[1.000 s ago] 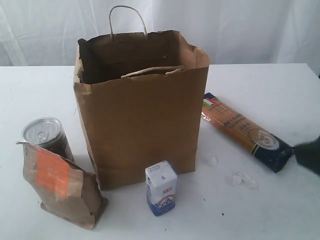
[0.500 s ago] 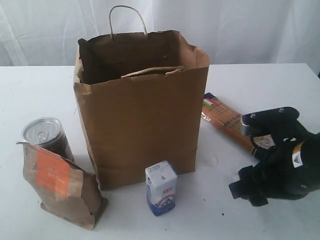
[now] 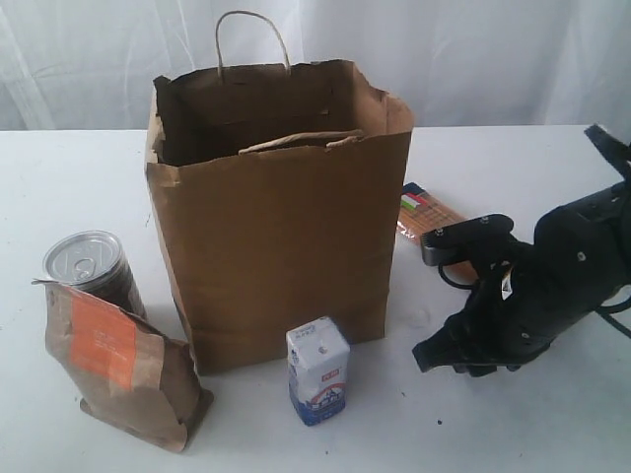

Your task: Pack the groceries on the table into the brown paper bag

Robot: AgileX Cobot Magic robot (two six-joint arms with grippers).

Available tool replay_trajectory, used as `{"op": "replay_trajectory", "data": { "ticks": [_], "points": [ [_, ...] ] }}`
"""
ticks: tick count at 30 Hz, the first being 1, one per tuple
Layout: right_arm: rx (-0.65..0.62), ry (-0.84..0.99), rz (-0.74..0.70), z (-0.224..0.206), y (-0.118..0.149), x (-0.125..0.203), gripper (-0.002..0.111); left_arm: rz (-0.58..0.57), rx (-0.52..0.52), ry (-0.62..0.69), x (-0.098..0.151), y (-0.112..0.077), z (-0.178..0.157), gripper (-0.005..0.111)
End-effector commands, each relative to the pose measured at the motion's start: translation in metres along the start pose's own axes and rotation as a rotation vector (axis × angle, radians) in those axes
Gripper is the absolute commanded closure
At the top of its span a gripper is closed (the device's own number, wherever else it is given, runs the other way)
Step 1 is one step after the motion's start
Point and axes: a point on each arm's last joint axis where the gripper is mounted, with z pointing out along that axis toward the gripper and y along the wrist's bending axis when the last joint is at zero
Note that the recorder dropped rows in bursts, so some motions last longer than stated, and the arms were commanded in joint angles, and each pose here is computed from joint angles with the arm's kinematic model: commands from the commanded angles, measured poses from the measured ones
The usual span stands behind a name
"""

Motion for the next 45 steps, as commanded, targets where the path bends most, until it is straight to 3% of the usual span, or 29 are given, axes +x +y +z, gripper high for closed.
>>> {"op": "replay_trajectory", "data": {
  "ticks": [1,15,21,25,33,45],
  "points": [
    [0.0,-0.011,-0.006,0.009,-0.001,-0.004,0.07,-0.004,-0.003,-0.002,0.001,0.0,0.0,0.107],
    [-0.002,-0.011,-0.007,0.025,-0.001,-0.005,0.071,-0.004,-0.003,-0.002,0.001,0.0,0.0,0.107],
    [-0.002,0.0,-0.007,0.025,-0.001,-0.004,0.098,-0.004,-0.003,-0.002,0.001,0.0,0.0,0.107],
    [-0.001,0.004,-0.003,0.025,-0.001,-0.004,0.108,-0.004,-0.003,-0.002,0.001,0.0,0.0,0.107],
    [-0.015,0.021,0.03,0.016,0.0,-0.001,0.108,-0.004,-0.003,-0.002,0.001,0.0,0.0,0.107],
    [-0.024,-0.077,0.039,-0.042,0.0,0.002,0.108,-0.004,-0.003,-0.002,0.001,0.0,0.0,0.107]
  ]
}}
